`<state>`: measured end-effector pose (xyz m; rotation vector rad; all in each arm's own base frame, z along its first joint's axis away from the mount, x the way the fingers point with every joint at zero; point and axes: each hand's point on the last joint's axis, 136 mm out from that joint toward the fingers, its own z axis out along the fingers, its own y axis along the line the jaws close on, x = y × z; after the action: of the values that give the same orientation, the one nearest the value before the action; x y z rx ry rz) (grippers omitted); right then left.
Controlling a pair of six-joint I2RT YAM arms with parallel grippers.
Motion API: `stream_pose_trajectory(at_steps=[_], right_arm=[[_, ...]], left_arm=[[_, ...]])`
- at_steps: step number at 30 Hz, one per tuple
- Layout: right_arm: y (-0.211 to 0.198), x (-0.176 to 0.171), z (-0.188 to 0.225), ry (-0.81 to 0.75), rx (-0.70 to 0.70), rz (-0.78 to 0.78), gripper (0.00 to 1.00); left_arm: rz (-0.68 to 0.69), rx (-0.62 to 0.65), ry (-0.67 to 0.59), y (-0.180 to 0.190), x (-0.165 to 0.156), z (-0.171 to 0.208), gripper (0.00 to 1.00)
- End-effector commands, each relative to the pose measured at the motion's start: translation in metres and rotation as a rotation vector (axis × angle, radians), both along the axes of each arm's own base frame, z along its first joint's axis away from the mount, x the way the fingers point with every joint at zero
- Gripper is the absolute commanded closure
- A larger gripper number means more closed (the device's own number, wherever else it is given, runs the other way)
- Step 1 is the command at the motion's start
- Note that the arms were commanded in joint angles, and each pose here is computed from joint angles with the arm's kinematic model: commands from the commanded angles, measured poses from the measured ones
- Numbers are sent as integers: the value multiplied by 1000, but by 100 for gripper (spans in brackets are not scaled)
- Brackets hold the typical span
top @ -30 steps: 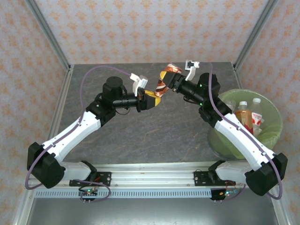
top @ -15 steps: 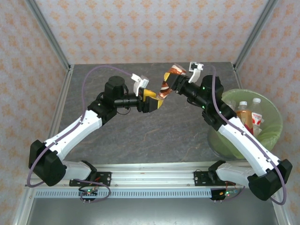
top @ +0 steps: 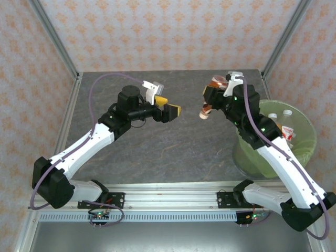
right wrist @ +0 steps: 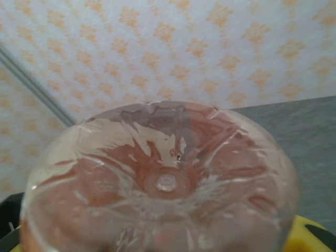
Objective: Put the plastic bottles in the bin
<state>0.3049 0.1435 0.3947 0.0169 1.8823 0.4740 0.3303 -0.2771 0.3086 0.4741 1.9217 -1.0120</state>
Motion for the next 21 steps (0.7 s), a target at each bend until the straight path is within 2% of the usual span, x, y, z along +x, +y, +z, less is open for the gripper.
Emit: stream_pose_trajectory(at_steps=[1,5,12,17,21], right_arm=[[-52,-25,10,11,-187,-157,67],[-108,-54,22,30,-336,-339,67],[-185,-104,50,-6,-449,-644,67],[-235,-137,57,22,-673,-923,66],[-248,-150,58,15,-635,-975,66]], left_arm=[[256,56,25,37,29,-11,0],[333,23,30,48,40,-16,0],[306,12,48,43,49,-19,0],[314,-1,69,46,53,-25,0],[314,-19,93,47,56,-30,0]])
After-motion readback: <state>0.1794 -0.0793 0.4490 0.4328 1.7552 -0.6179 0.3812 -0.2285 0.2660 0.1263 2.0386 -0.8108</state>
